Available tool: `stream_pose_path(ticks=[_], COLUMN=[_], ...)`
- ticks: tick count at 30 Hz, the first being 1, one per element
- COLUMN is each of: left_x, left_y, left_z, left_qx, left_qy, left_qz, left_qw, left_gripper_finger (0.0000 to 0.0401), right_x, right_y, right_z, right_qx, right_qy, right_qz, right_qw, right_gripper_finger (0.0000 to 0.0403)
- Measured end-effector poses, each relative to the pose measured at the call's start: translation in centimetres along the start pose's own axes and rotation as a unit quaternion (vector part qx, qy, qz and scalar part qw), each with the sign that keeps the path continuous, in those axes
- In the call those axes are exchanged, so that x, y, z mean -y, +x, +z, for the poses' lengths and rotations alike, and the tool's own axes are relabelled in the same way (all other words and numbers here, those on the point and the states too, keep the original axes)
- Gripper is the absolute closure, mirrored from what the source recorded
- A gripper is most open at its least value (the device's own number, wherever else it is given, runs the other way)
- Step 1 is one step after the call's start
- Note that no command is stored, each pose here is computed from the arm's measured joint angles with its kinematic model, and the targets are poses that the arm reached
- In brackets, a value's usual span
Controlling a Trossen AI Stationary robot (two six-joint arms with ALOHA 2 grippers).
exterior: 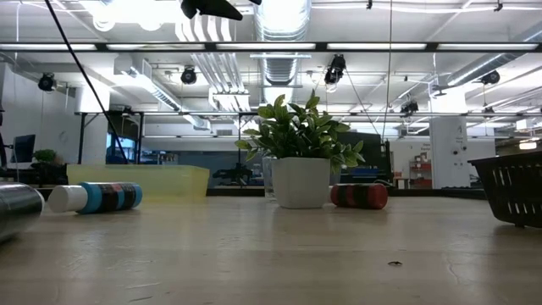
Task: Pick & Place Paint Supplies
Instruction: Put the blue paint bottle into the black bin
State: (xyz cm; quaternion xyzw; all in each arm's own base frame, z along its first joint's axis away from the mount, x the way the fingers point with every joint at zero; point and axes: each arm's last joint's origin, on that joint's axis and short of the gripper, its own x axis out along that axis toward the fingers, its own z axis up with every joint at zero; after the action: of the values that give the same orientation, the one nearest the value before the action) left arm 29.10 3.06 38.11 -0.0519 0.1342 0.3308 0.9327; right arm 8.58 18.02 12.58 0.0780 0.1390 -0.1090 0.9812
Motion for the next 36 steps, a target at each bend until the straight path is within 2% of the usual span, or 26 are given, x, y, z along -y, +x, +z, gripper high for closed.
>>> stream_pose_path(ticks=[5,12,18,24,32,36], left_x=[0.0,0.1,0.2,0.4,0.4,0.3], left_y=[0.0,-0.1,-0.1,-0.2,-0.2,-0.4], left_z=[0.0,0.0,0.1,0.0,0.0,0.0], left_qx=[0.0,0.002,0.004,0.004,0.005,0.0], left_qy=[0.0,0.0,0.009,0.046,0.068,0.074], left_qz=[0.0,-0.003,-0.004,-0.008,-0.008,-0.008], left_qw=[1.0,1.0,1.0,0.999,0.998,0.997], left_gripper_finger=[0.01,0.01,0.01,0.01,0.01,0.01], right_x=[-0.7,-0.2,3.6,8.0,11.6,12.7], right_y=[-0.5,-1.3,-0.9,1.2,5.8,7.3], right_z=[2.0,8.3,13.6,16.7,17.8,18.8], right_qx=[0.026,0.054,0.076,0.068,-0.035,-0.058], right_qy=[-0.001,-0.018,0.019,0.082,0.139,0.161], right_qz=[0.008,0.01,-0.026,-0.063,-0.015,-0.004], right_qw=[1.0,0.998,0.997,0.992,0.99,0.985], right_gripper_finger=[0.0119,0.0118,0.0118,0.0118,0.0118,0.0118])
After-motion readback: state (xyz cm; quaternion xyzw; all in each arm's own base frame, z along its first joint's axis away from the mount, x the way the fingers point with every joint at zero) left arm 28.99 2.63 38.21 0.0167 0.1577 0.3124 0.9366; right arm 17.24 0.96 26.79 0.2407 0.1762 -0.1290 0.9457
